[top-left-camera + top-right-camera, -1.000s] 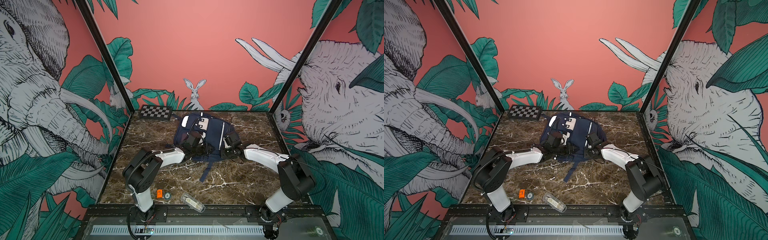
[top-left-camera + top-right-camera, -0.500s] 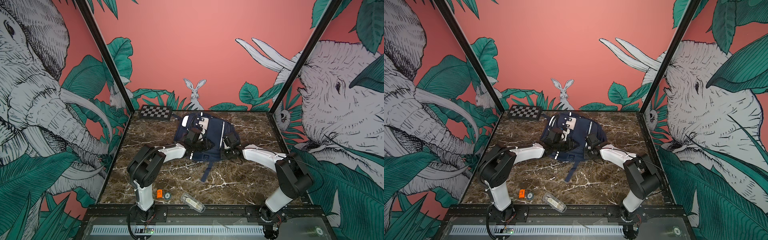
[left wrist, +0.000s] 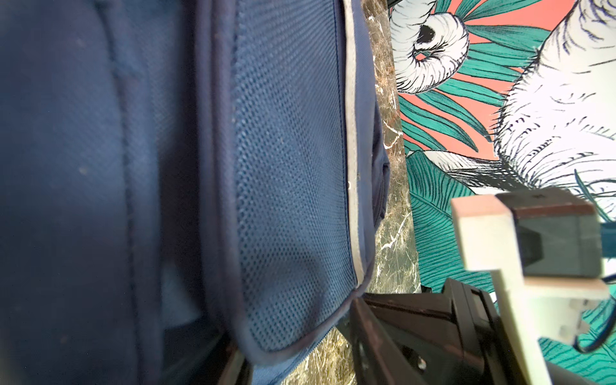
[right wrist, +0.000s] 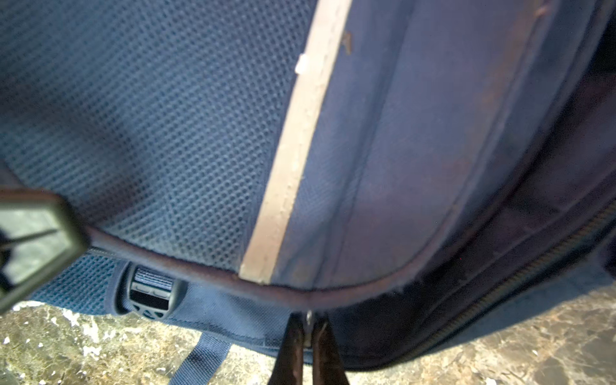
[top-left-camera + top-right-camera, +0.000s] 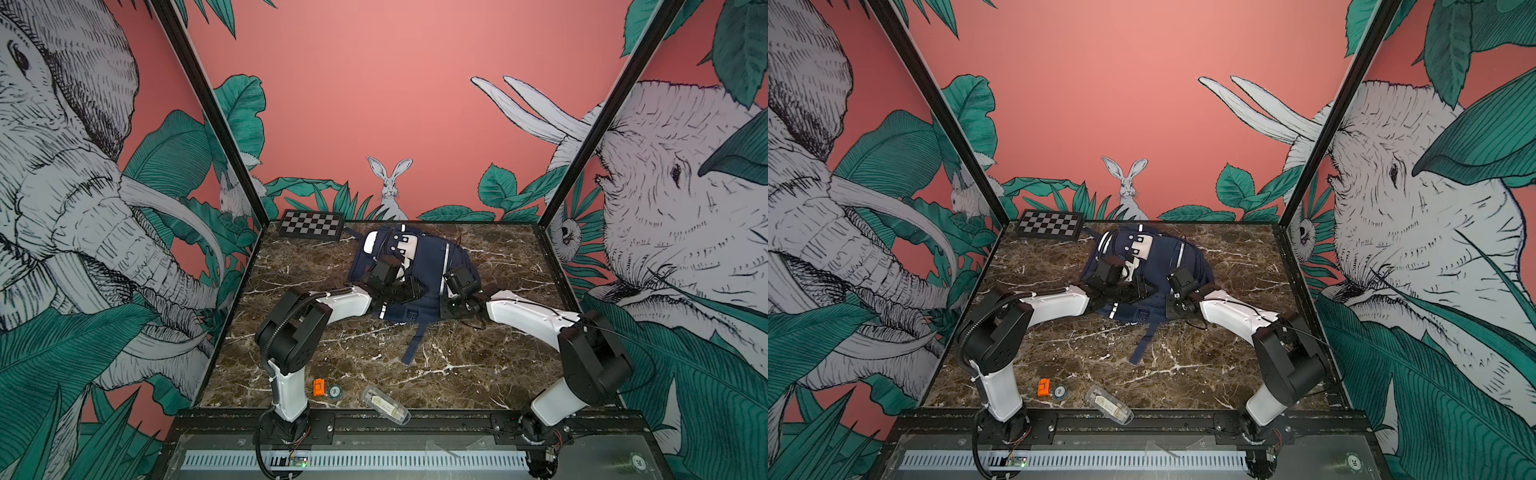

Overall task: Pack books, pencil case, and school supplies into a backpack
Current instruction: Unzip the student bag at the top-center of the table, then move the loose stationery to the bottom-center of the table, then pick up the loose stationery from the bottom-center of the table.

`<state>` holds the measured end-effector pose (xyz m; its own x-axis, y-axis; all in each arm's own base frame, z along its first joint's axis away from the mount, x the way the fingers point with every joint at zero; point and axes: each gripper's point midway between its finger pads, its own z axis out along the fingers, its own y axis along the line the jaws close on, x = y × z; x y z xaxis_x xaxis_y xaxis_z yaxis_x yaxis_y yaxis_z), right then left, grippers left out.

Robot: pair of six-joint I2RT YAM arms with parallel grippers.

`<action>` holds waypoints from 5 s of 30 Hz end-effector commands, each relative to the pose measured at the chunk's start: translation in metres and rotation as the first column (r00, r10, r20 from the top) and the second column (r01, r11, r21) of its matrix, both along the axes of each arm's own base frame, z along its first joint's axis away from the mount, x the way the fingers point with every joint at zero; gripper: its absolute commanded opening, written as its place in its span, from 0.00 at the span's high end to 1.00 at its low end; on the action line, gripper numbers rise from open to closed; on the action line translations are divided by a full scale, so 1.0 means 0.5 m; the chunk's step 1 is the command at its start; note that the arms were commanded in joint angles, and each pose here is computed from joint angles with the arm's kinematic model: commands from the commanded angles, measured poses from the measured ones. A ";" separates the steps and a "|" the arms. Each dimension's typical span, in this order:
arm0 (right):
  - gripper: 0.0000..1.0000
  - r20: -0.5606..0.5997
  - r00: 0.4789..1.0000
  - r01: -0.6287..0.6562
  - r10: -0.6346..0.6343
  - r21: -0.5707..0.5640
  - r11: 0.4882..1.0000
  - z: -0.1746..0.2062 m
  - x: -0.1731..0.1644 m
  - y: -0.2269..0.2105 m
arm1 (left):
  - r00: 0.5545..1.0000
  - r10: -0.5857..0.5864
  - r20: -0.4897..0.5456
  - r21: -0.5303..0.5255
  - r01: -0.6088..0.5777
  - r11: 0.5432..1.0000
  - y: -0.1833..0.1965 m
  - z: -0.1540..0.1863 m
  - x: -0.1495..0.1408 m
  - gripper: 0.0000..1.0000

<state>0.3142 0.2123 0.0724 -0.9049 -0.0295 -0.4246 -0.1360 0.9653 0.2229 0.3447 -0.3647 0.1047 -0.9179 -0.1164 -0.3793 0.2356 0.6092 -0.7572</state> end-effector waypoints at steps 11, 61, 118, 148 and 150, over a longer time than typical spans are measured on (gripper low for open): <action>1.00 0.017 0.991 -0.136 0.135 0.065 0.989 0.024 0.017 0.168 | 0.998 0.057 0.004 0.034 -0.057 0.998 0.032 -0.018 0.021 0.53; 0.50 -0.188 0.594 -0.607 0.782 0.533 0.590 -0.015 -0.474 0.259 | 0.892 -0.177 -0.417 0.172 0.268 0.948 0.298 -0.065 -0.631 0.35; 0.58 -0.308 0.914 -0.080 0.264 0.501 0.862 -0.172 -0.309 0.176 | 0.938 -0.103 -0.330 0.240 0.189 0.952 0.238 -0.162 -0.459 0.42; 0.66 -0.344 0.831 -0.180 0.437 0.577 0.797 -0.161 -0.384 0.220 | 0.944 -0.121 -0.306 0.209 0.191 0.959 0.252 -0.189 -0.437 0.70; 0.66 -0.336 0.836 -0.182 0.434 0.576 0.797 -0.159 -0.380 0.227 | 0.941 -0.126 -0.315 0.187 0.192 0.963 0.243 -0.190 -0.436 0.70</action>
